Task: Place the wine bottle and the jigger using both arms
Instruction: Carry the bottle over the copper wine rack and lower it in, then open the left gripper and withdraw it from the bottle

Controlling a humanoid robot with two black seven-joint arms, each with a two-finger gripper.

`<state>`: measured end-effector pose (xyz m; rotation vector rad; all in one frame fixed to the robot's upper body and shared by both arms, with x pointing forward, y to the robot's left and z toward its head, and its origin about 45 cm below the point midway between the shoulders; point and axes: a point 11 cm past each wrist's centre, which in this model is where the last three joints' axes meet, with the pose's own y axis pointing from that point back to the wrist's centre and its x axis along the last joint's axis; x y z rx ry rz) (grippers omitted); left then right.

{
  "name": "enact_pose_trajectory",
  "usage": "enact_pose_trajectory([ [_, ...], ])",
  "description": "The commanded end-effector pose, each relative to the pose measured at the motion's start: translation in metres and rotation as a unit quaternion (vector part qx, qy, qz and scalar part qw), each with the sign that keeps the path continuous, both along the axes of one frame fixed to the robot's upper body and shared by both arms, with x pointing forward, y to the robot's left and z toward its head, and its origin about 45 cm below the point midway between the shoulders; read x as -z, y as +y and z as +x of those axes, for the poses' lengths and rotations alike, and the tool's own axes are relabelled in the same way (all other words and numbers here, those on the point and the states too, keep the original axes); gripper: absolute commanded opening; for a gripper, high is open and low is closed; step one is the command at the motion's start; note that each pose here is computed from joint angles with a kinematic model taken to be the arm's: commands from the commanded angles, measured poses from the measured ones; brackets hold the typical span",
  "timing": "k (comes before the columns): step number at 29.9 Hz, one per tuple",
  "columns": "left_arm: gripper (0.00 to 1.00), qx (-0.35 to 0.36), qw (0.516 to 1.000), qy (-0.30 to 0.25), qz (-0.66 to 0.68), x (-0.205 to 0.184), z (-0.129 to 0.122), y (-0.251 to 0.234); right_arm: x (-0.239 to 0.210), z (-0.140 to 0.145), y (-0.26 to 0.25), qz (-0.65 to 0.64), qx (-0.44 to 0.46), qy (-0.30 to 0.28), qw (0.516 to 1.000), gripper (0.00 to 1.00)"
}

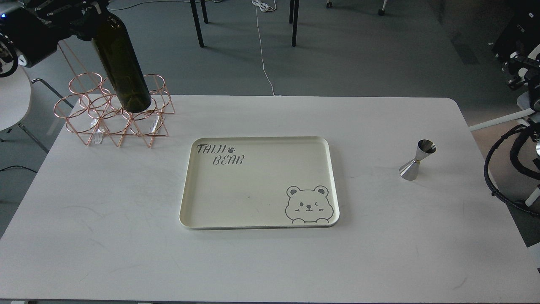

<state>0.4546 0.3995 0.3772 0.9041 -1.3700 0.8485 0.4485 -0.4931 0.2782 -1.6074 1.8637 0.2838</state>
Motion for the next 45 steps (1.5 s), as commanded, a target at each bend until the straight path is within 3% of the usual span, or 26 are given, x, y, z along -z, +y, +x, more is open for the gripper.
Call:
enact_pose_trajectory([
  [1, 0.09, 0.0, 1.0, 0.001, 0.0, 0.002, 0.0, 0.0, 0.0, 0.001, 0.001, 0.0, -0.001, -0.001, 1.0, 0.98],
  [34, 0.11, 0.016, 0.999, 0.041, -0.007, 0.063, -0.011, -0.014, 0.001, 0.0, 0.0, 0.0, -0.001, 0.001, 1.0, 0.98],
  [40, 0.14, 0.014, 0.999, 0.045, -0.008, 0.067, -0.012, -0.013, 0.002, 0.0, 0.001, 0.0, -0.001, 0.001, 1.0, 0.98],
  [45, 0.24, 0.017, 0.999, 0.046, -0.009, 0.068, -0.011, -0.015, 0.002, 0.0, 0.001, 0.0, -0.001, 0.001, 1.0, 0.98],
])
